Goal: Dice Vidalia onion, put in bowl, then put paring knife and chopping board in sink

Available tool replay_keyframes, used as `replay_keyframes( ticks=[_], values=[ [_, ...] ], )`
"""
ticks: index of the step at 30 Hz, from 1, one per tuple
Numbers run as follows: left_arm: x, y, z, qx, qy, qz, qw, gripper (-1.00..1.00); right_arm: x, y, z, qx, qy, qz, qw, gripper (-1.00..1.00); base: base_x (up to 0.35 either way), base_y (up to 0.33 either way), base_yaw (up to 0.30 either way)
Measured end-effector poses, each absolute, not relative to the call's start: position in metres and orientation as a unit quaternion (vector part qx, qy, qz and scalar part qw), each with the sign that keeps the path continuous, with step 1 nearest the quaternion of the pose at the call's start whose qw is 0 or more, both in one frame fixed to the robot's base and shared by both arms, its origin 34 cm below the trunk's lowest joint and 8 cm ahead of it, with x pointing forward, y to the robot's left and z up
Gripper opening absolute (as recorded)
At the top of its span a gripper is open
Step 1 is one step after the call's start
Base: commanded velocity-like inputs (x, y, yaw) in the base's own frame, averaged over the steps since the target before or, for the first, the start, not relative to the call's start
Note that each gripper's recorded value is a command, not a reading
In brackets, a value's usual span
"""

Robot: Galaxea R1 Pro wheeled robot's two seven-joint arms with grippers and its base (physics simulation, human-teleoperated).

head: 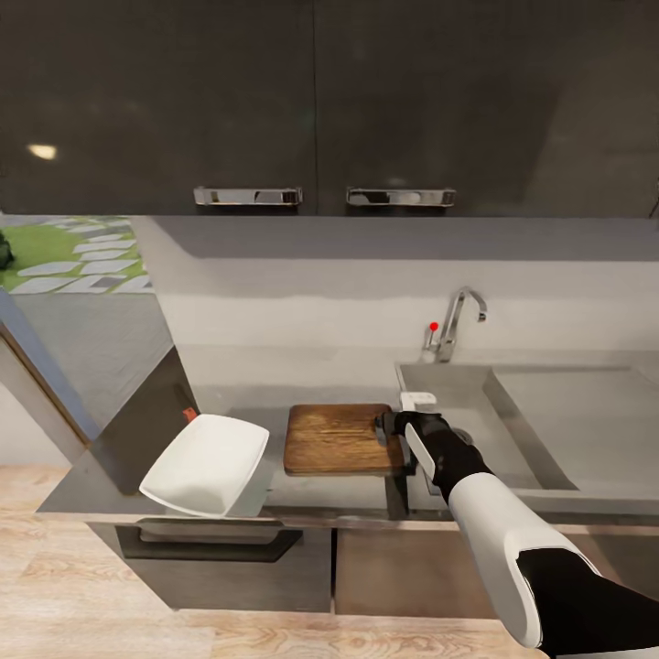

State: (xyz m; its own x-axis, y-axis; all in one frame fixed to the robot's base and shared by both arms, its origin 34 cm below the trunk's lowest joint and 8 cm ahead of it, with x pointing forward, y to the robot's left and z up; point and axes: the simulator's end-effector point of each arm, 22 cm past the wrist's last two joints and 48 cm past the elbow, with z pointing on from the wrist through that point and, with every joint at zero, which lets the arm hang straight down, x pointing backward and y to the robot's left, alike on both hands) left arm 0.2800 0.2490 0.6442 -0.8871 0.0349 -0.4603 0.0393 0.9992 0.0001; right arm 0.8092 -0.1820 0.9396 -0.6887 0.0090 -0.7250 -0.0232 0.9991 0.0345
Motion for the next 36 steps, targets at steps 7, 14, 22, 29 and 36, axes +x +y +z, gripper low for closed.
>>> replay_keyframes(
  ticks=[7, 14, 22, 29, 36],
  values=[
    [0.284, 0.249, 0.646, 0.019, 0.970, -0.005, 0.242, 1.00, 0.810, -0.181, 0.947, -0.004, 0.916, 0.021, 0.400, 1.00, 0.000, 0.000, 0.000],
    [0.288, 0.249, 0.648, 0.019, 0.969, -0.004, 0.248, 1.00, 0.810, -0.181, 0.955, -0.004, 0.914, 0.022, 0.405, 1.00, 0.000, 0.000, 0.000],
    [0.293, 0.249, 0.650, 0.019, 0.967, -0.004, 0.254, 1.00, 0.811, -0.180, 0.965, -0.004, 0.911, 0.022, 0.411, 1.00, 0.000, 0.000, 0.000],
    [0.296, 0.249, 0.652, 0.019, 0.966, -0.004, 0.259, 1.00, 0.812, -0.179, 0.973, -0.005, 0.909, 0.023, 0.416, 1.00, 0.000, 0.000, 0.000],
    [0.300, 0.249, 0.655, 0.019, 0.964, -0.004, 0.265, 1.00, 0.812, -0.179, 0.981, -0.005, 0.907, 0.023, 0.421, 1.00, -0.003, 0.000, 0.000]
  ],
)
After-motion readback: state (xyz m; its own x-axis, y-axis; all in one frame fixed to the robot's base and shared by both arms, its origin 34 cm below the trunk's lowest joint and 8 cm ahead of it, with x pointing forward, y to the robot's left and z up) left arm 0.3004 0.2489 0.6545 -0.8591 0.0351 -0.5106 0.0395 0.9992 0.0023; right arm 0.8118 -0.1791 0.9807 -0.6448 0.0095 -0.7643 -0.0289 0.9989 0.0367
